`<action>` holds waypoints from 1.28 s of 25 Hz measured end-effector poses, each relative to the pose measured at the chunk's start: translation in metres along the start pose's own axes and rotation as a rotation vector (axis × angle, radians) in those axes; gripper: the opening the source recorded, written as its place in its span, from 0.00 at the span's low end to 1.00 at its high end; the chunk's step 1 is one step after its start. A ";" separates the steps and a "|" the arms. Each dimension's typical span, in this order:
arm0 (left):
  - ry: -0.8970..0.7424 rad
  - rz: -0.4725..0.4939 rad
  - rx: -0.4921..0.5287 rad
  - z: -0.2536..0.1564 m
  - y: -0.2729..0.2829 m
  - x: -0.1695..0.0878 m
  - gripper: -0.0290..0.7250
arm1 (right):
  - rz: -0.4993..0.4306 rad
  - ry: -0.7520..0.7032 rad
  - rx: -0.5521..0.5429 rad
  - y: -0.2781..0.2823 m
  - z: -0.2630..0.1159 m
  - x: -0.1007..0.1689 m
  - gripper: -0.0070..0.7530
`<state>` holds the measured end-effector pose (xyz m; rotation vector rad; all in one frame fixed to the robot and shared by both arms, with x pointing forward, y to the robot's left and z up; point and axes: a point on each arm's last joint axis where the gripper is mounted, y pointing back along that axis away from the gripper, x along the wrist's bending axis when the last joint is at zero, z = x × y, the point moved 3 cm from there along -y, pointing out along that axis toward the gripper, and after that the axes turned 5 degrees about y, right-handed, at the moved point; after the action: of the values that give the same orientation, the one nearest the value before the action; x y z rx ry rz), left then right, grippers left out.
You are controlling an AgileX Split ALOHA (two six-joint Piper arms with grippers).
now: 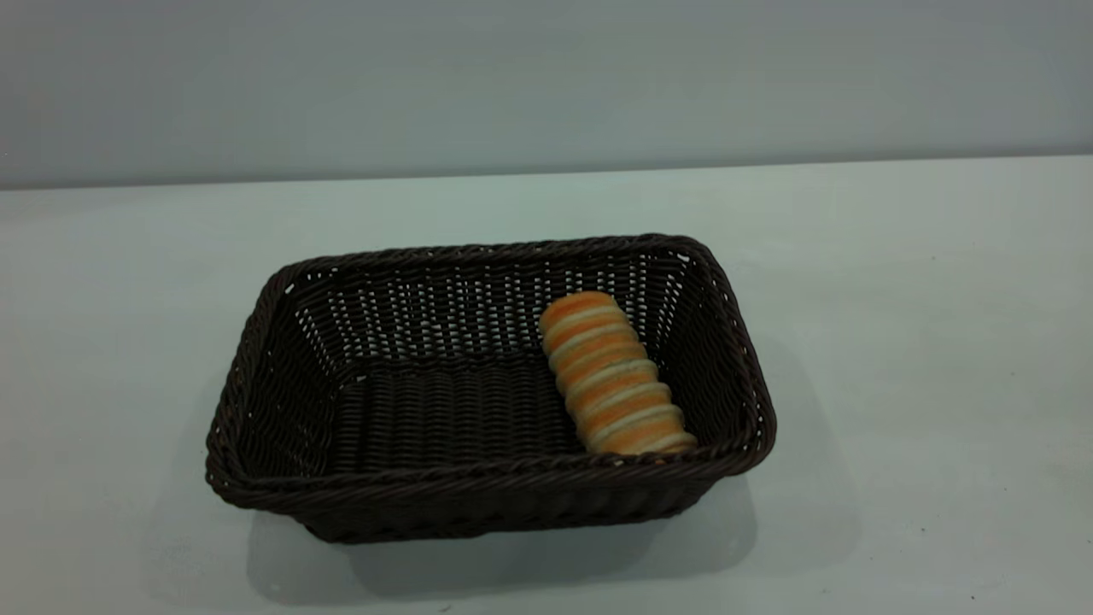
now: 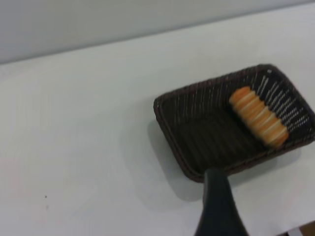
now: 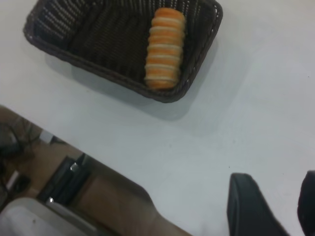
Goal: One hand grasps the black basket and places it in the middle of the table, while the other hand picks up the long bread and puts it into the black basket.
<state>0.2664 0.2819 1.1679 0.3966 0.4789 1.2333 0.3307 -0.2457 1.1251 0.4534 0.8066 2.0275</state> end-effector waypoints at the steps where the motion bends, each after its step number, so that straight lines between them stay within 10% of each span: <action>1: 0.007 -0.001 -0.014 -0.002 0.003 0.000 0.76 | -0.008 -0.010 -0.022 0.007 -0.005 0.003 0.32; 14: 0.030 0.024 0.054 -0.074 -0.022 0.011 0.76 | -0.175 -0.077 -0.075 -0.002 -0.101 0.004 0.32; 32: 0.008 0.128 0.176 -0.118 -0.063 0.031 0.76 | -0.262 -0.099 -0.100 -0.017 -0.127 -0.004 0.32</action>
<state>0.2600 0.2972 1.0316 0.5792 0.5781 1.3206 0.2690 -0.2894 1.0216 0.3680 0.6645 1.7787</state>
